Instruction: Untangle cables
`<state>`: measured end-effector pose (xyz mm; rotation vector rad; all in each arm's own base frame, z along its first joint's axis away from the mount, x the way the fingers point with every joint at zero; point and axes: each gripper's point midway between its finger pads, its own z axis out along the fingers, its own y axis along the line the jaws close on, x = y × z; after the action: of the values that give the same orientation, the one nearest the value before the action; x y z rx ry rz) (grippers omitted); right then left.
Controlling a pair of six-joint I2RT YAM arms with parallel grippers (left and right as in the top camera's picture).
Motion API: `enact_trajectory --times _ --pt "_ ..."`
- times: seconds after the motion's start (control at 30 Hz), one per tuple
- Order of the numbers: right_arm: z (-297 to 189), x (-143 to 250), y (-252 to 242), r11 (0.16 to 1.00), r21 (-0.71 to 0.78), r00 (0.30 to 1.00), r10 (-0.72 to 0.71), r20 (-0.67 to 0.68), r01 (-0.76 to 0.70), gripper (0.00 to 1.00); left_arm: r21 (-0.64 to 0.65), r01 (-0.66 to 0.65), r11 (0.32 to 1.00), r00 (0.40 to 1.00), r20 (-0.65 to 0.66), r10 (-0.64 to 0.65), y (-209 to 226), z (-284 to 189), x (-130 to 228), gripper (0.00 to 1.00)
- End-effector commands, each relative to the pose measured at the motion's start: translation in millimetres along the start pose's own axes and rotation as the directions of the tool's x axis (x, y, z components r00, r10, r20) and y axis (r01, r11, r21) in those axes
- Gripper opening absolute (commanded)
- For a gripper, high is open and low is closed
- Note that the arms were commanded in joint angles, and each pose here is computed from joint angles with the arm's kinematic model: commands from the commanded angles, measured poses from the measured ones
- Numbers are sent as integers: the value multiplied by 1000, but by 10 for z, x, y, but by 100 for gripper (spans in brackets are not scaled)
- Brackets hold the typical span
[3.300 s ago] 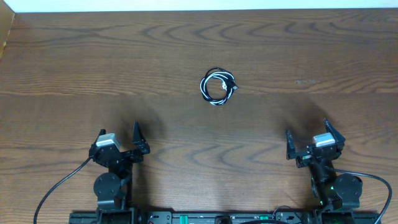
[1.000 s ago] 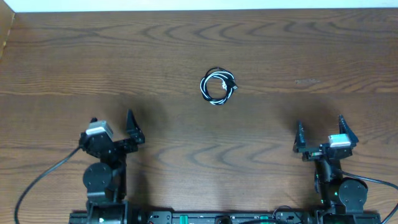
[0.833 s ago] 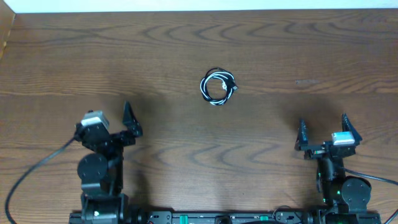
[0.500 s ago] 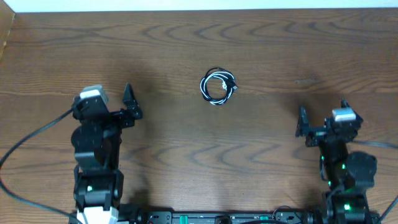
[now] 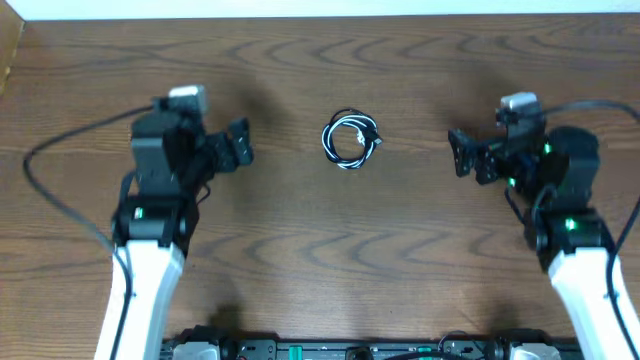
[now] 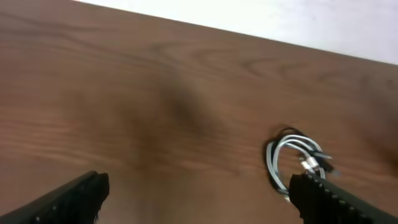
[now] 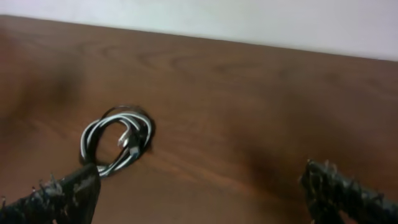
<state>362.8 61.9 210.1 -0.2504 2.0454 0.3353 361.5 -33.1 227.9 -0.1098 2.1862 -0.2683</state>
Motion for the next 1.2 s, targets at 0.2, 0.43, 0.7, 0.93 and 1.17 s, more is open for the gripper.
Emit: enact_trajectory --times 0.2,0.43,0.7,0.93,1.17 --pt "215 -196 156 982 -138 985 107 -139 -126 99 144 -85 986 964 -240 118 -897 525 -102 98" --pt "195 -219 287 940 -188 953 254 -168 -284 99 280 -101 955 925 -326 194 -1426 861 320 98" --pt "197 -135 234 925 -133 923 327 -203 -357 75 355 -80 932 902 -372 219 -1653 1130 599 73" --pt "181 10 179 923 -74 903 351 -247 -378 70 126 -21 992 878 -473 79 -1284 1690 1021 63" --pt "178 37 164 922 -59 899 356 -254 -382 68 91 -23 996 842 -535 68 -1179 1886 1332 57"
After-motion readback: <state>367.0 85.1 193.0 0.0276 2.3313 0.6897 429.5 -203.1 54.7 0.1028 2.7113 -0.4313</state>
